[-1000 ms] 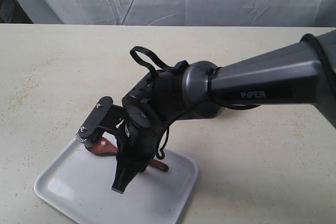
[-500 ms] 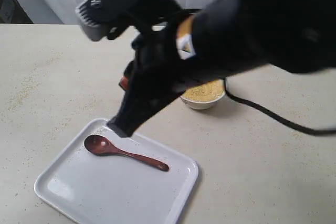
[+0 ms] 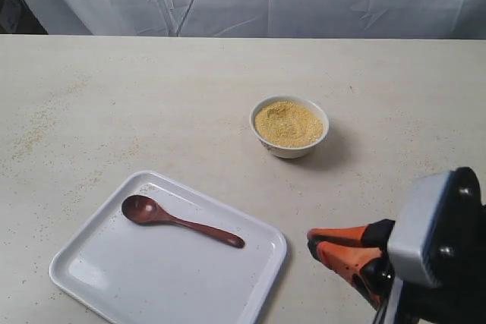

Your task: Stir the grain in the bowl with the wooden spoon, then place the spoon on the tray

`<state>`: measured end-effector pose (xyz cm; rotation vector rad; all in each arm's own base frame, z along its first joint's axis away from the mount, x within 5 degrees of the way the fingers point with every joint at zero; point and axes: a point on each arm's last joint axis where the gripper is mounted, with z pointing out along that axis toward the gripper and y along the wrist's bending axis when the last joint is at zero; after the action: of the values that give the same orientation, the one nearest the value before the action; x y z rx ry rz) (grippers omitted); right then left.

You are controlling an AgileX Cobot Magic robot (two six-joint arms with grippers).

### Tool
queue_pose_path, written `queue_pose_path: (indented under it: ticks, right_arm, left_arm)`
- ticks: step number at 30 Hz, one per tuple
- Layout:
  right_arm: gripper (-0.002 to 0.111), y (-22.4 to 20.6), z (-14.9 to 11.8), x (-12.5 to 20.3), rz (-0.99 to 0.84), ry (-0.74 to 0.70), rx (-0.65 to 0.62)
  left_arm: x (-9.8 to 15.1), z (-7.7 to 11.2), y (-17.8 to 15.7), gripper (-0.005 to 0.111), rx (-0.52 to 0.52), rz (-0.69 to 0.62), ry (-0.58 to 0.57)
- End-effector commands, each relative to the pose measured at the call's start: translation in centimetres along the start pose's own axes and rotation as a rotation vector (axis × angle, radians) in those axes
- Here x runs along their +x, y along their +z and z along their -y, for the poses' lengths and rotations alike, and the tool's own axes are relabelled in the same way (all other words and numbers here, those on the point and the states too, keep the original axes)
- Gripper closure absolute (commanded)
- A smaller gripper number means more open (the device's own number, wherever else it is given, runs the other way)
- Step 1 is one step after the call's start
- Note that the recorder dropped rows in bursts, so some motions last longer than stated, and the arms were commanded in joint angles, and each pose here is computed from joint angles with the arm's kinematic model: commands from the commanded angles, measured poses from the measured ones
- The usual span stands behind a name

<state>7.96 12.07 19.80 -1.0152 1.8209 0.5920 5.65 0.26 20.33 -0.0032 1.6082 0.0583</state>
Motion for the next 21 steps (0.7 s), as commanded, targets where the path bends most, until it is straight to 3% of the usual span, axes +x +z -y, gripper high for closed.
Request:
queue_pose_path:
  ticks: [1,6,9,11,13,14,15,17,21]
  right_arm:
    - [0.101,-0.4,0.4,1.2,0.117,0.098,0.043]
    - [0.101,-1.2,0.5,3.4,0.089,0.164,0.059]
    - [0.101,-2.7,0.6,2.7,0.199,0.152,0.060]
    - [0.101,-4.8,1.4,1.7,0.379,0.162,0.132]
    - [0.101,-7.0,2.8,1.4,0.528,0.200,0.326]
    - [0.101,-8.2,3.7,1.8,0.567,0.237,0.490]
    - [0.101,-8.4,3.8,2.2,0.551,0.260,0.528]
    - [0.101,-9.3,4.2,3.9,0.463,0.336,0.740]
    - [0.101,-9.5,4.0,5.0,0.380,0.388,0.804]
  left_arm:
    - [0.2,0.0,0.0,0.106,0.005,-0.001,-0.005]
    - [0.2,0.0,0.0,0.106,0.005,-0.001,-0.006]
    - [0.2,0.0,0.0,0.106,0.005,-0.001,-0.006]
    - [0.2,0.0,0.0,0.106,0.005,-0.001,-0.006]
    - [0.2,0.0,0.0,0.106,0.005,-0.001,-0.006]
    - [0.2,0.0,0.0,0.106,0.005,-0.001,-0.006]
    - [0.2,0.0,0.0,0.106,0.005,-0.001,-0.006]
    - [0.2,0.0,0.0,0.106,0.005,-0.001,-0.006]
    - [0.2,0.0,0.0,0.106,0.005,-0.001,-0.006]
